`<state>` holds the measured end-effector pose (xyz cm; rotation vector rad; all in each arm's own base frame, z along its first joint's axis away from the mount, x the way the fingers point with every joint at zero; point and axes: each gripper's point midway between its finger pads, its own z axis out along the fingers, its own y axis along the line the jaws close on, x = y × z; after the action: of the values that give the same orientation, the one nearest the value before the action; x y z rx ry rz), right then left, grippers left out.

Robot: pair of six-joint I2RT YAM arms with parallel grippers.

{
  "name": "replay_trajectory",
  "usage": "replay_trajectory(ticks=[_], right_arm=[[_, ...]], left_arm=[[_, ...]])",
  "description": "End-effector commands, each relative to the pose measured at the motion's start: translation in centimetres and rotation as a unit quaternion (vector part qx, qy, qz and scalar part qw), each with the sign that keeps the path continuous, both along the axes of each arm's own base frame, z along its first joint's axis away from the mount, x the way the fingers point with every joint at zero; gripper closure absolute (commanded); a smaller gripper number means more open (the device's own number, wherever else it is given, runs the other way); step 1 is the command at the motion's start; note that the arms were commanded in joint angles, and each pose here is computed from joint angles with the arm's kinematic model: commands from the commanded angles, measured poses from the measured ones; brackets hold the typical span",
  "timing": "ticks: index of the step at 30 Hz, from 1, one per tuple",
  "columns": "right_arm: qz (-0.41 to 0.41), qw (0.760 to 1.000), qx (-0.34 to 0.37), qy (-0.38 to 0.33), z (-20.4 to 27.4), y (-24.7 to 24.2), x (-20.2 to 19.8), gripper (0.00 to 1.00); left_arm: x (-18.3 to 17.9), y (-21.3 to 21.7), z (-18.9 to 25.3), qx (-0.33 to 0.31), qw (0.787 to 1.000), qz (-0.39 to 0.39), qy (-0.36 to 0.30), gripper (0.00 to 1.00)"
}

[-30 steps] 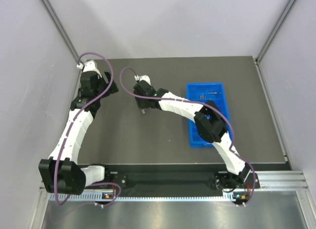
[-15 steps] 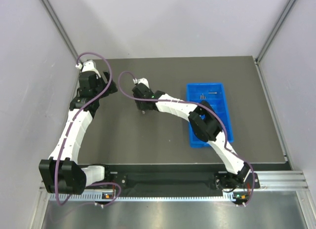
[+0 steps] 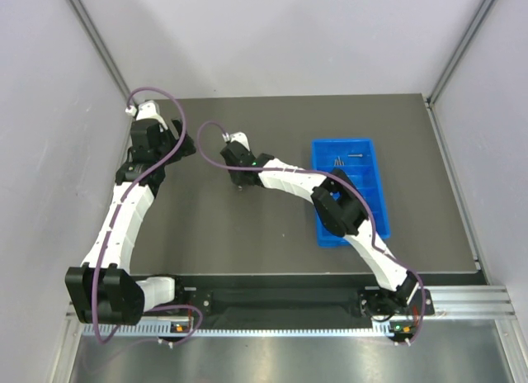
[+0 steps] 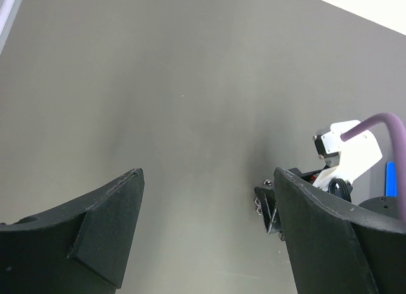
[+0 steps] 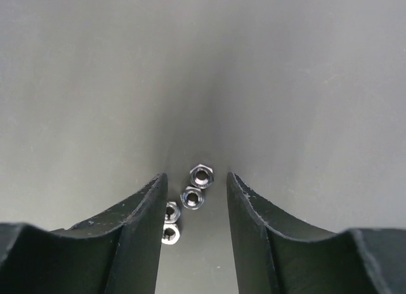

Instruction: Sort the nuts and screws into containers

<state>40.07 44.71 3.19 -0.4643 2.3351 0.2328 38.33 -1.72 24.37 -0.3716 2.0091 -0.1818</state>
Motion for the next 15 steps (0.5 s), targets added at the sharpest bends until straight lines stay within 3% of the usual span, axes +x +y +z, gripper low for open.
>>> replay_trajectory(ticks=[1, 11, 15], right_arm=[[-0.007, 1.000, 0.015, -0.018, 0.8, 0.8, 1.1, 0.59], [-0.001, 1.000, 0.008, -0.012, -0.2, 0.9, 1.0, 0.71], [0.002, 1.000, 0.005, -0.009, -0.2, 0.7, 0.9, 0.82]], left_arm=[[0.6, 0.1, 2.2, -0.006, 0.999, -0.001, -0.042, 0.12], [0.6, 0.2, 2.1, -0.009, 0.999, -0.001, -0.042, 0.12], [0.6, 0.3, 2.2, -0.011, 0.999, 0.000, -0.043, 0.12]])
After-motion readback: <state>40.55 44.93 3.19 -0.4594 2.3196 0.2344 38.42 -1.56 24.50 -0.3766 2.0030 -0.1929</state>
